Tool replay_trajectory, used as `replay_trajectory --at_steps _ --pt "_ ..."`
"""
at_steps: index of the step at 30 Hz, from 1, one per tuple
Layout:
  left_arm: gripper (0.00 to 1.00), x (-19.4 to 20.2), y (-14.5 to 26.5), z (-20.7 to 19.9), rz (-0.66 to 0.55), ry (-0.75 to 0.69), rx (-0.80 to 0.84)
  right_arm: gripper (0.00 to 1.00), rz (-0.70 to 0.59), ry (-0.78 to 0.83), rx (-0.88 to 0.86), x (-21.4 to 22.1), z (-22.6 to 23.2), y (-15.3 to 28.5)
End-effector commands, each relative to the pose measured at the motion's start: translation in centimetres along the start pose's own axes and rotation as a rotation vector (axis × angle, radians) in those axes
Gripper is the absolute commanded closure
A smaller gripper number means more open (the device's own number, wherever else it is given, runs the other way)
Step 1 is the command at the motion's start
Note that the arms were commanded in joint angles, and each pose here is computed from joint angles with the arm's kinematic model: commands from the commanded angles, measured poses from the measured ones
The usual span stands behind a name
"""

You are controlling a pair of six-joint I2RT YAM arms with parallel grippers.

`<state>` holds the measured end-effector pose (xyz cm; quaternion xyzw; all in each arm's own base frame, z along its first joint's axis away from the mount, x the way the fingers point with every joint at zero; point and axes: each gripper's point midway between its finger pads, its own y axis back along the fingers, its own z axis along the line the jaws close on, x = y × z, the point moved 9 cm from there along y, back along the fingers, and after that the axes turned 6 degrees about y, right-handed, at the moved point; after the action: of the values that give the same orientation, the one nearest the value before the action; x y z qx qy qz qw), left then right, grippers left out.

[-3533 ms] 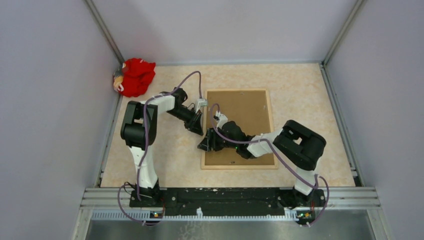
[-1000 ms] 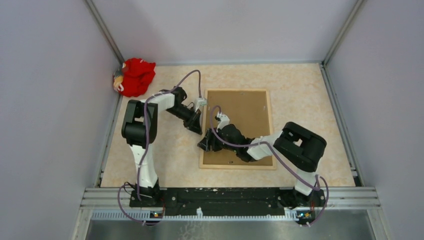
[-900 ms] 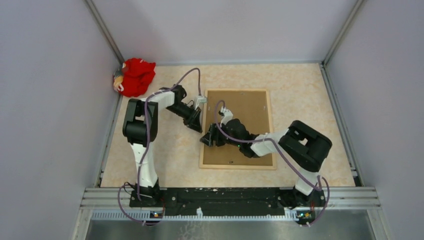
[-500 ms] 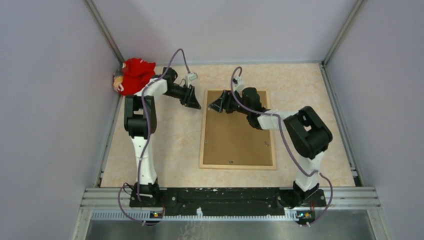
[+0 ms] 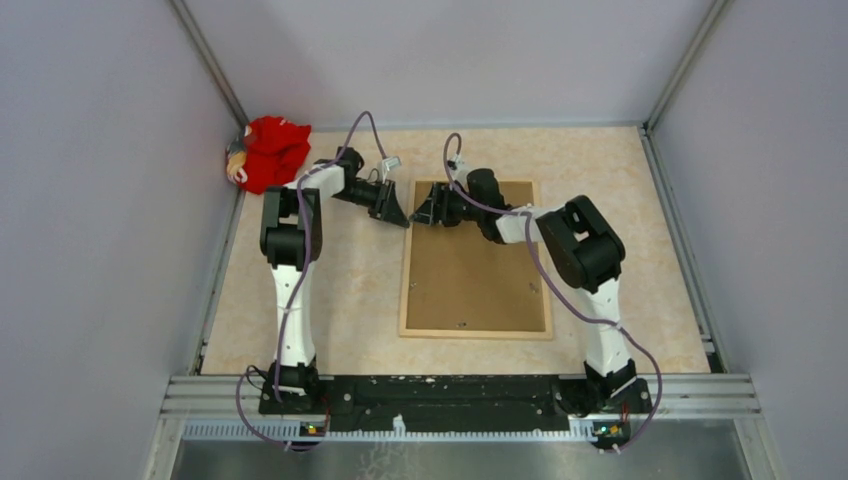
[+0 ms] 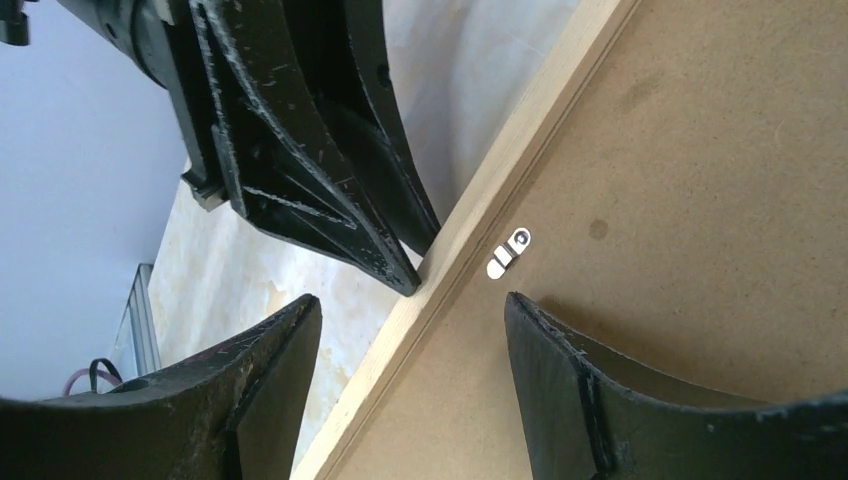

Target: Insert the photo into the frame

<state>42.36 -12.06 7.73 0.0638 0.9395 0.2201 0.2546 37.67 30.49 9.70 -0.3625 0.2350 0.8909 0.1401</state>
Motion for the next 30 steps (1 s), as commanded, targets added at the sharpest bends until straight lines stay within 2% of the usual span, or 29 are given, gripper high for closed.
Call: replay_trajectory --at_steps 1,14,30 --pt "0.72 -0.3 -0.6 0.3 -0.009 -0.005 0.015 0.33 -0.002 0.026 -0.029 -0.6 -0.3 -0.7" --pt "0.75 0.6 -0.6 0.3 0.001 -0.005 0.01 0.34 0.001 0.019 0.033 0.2 -1.5 -2.0" --pt "0.8 1.1 -0.6 0.4 0.018 -0.011 -0.001 0.37 0.017 -0.006 -0.002 1.1 -0.8 -3.3"
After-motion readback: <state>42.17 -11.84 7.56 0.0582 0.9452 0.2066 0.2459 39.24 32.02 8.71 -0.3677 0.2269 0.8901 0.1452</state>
